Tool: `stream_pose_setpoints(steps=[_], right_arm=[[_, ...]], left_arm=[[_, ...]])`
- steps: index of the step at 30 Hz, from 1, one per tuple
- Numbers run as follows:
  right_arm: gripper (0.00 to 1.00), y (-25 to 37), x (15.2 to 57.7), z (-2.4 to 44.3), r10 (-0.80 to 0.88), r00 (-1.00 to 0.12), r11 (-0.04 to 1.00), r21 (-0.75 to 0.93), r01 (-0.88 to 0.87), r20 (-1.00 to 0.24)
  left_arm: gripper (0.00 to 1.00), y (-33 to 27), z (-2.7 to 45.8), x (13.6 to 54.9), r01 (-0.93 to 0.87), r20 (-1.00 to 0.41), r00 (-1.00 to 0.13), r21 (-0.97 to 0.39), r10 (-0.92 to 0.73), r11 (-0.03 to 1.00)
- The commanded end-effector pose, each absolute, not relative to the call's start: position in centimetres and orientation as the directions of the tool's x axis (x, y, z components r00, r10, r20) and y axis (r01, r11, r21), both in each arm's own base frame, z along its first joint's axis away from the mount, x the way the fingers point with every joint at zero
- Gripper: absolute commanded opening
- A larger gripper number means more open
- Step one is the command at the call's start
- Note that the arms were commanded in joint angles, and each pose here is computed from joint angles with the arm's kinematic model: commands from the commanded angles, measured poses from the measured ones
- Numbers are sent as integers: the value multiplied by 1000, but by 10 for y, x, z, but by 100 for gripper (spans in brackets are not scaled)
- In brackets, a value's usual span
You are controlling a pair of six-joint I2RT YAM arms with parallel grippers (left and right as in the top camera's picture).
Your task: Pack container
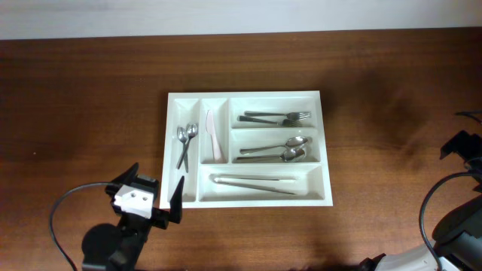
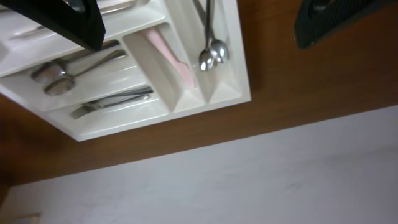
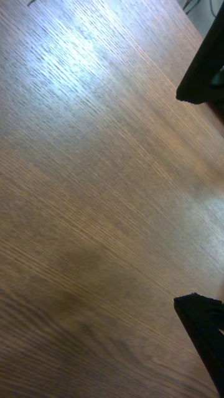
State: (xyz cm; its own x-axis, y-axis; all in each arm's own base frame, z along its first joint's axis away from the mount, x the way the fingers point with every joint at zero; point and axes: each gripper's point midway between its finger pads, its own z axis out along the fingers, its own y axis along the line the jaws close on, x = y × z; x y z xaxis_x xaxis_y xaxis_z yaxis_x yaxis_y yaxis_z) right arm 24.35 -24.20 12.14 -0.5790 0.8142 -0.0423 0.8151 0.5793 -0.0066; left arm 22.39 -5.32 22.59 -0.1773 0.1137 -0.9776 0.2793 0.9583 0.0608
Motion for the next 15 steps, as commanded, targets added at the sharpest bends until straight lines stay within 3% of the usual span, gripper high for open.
stream_pose_setpoints(steps=[1,15], right_arm=[[99,-240,244,119,813,-581,582,-6,813,-32],[99,-240,244,119,813,-581,582,-6,813,-32]], left_arm=[[99,-46,219,221,249,-981,-144,87,126,965],[99,-24,217,235,95,-993,44,110,106,989]])
